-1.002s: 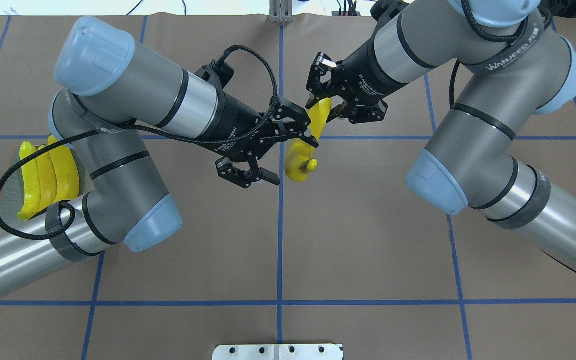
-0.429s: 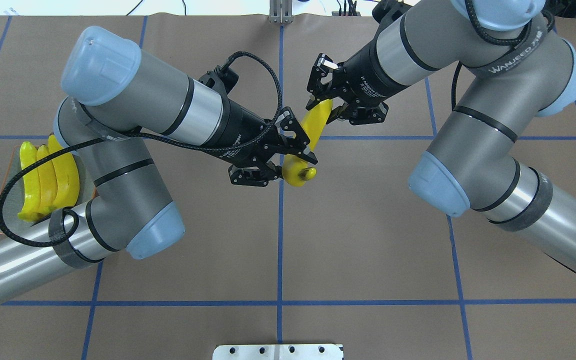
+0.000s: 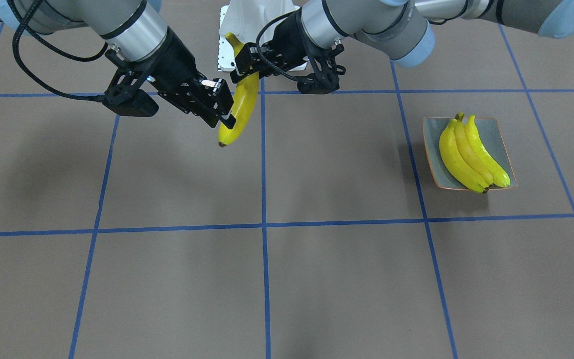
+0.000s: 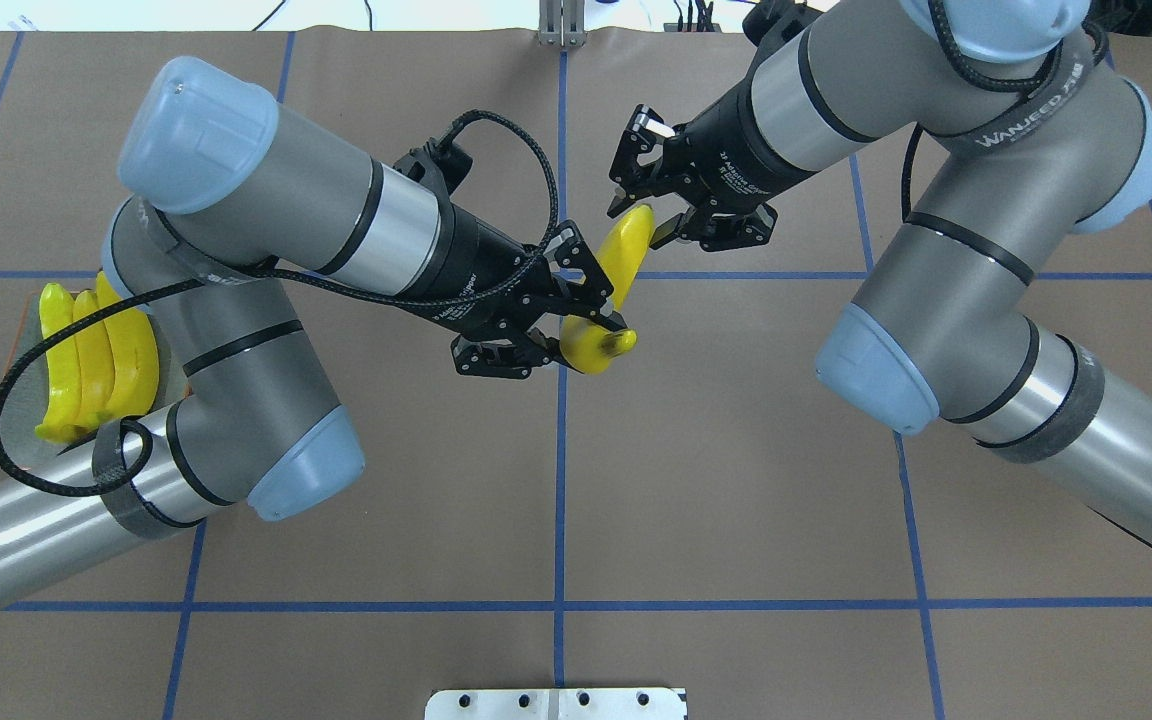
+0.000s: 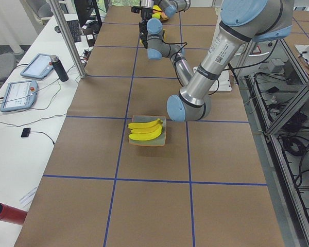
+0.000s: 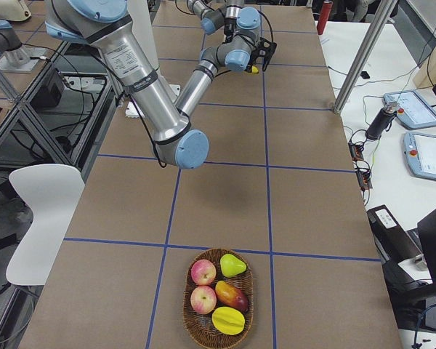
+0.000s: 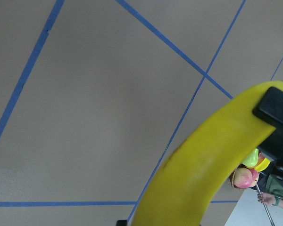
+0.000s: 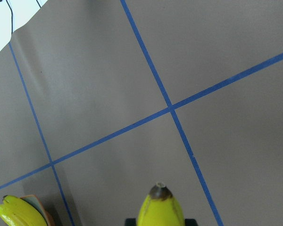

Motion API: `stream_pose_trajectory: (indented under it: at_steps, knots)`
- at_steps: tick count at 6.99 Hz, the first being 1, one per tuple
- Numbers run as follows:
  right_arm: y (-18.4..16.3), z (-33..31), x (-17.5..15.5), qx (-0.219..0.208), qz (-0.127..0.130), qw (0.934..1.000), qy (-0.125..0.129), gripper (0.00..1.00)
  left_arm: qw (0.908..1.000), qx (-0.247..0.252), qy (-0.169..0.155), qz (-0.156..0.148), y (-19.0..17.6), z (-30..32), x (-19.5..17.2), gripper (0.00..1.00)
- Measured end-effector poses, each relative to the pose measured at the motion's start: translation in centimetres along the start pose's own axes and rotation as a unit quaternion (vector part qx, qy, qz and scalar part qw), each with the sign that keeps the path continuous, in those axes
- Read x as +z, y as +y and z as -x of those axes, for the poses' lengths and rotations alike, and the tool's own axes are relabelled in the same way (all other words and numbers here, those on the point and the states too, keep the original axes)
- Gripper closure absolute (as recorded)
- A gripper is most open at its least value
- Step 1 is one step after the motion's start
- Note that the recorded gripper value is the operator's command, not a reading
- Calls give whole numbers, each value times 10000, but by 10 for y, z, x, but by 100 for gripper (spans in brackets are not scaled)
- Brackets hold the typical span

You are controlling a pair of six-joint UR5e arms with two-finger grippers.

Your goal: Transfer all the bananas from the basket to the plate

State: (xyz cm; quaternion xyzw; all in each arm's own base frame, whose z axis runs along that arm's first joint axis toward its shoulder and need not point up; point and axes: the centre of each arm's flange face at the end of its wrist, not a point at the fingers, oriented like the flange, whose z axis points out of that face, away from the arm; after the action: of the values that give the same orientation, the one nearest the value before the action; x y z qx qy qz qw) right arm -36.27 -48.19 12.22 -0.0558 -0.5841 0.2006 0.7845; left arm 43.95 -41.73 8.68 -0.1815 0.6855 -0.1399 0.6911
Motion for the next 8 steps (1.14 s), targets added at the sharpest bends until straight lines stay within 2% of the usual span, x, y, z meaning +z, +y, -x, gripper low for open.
stream_pose_trajectory:
  at_steps: [3,5,6,8]
  knots:
    - [0,1,-1,-9,-6,10000,-20,0,10000,-25,-39,25,-1,2,-1,100]
    - [-4,0,-4,10,-51,10000,-26,0,9998,-133,-89,-92,-10,15,-5,100]
    - [-12,-4,-8,51,-109,9999,-8,0,9994,-202,-84,-266,-17,32,-15,100]
    - [-36,-26,-19,195,-359,9991,65,0,9954,-392,-75,-869,-35,89,-50,100]
